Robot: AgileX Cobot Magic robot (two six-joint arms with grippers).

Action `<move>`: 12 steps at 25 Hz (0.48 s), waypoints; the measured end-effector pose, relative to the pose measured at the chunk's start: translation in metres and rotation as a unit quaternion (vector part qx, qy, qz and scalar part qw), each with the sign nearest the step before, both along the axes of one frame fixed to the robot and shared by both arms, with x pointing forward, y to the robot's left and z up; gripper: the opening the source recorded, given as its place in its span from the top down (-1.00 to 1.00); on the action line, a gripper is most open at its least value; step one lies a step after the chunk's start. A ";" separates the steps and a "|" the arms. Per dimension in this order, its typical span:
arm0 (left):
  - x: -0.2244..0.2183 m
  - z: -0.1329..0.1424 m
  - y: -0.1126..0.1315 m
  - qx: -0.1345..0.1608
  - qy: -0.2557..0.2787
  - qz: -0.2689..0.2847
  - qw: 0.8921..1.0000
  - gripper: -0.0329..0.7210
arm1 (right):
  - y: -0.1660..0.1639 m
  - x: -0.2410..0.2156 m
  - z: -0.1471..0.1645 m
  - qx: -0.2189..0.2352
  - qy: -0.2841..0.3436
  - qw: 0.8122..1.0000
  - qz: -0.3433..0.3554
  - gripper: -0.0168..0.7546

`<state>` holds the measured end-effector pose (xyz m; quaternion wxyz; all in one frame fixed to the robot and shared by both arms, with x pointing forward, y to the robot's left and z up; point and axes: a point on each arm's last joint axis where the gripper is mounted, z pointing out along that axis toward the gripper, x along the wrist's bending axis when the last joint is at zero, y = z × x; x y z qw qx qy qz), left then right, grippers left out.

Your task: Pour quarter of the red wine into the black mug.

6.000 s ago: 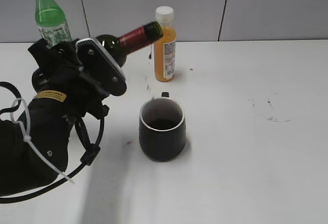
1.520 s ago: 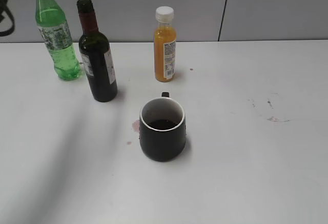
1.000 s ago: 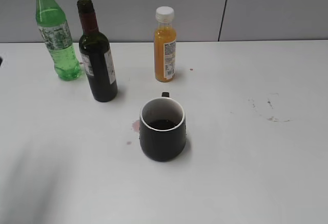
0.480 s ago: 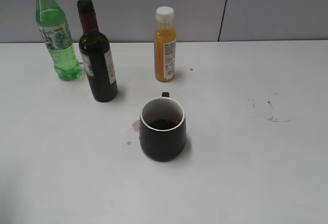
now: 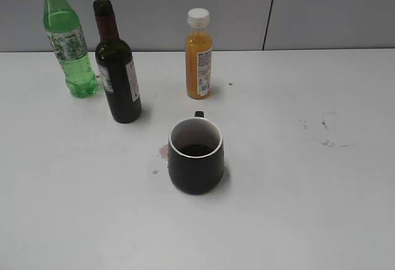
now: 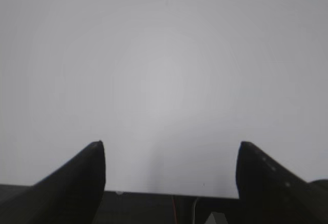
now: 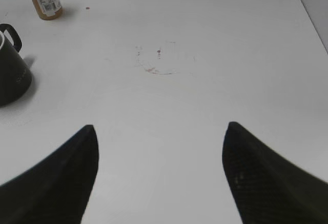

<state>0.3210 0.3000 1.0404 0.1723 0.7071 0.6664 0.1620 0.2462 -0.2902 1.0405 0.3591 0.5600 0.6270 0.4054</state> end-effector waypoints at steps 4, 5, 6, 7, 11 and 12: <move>-0.018 0.005 0.000 0.003 -0.084 0.002 0.996 -0.65 | 0.000 0.000 0.000 0.000 0.000 1.000 0.000 -0.53; -0.023 0.005 0.000 0.004 -0.101 0.002 0.995 -0.65 | 0.000 0.000 0.000 0.000 0.000 1.000 0.000 -0.53; -0.026 0.006 0.000 0.005 -0.116 0.003 0.993 -0.65 | 0.000 0.000 0.000 0.000 0.000 1.000 0.000 -0.53; -0.031 0.008 0.000 0.007 -0.134 0.003 0.991 -0.65 | 0.000 0.000 0.000 0.000 0.000 1.000 0.000 -0.53; -0.048 0.012 0.000 0.010 -0.190 0.003 0.982 -0.65 | 0.000 0.000 0.000 -0.001 0.000 1.000 0.000 -0.53; -0.052 0.013 0.000 0.011 -0.203 0.003 0.979 -0.65 | 0.000 0.000 0.000 -0.001 0.000 1.000 0.000 -0.53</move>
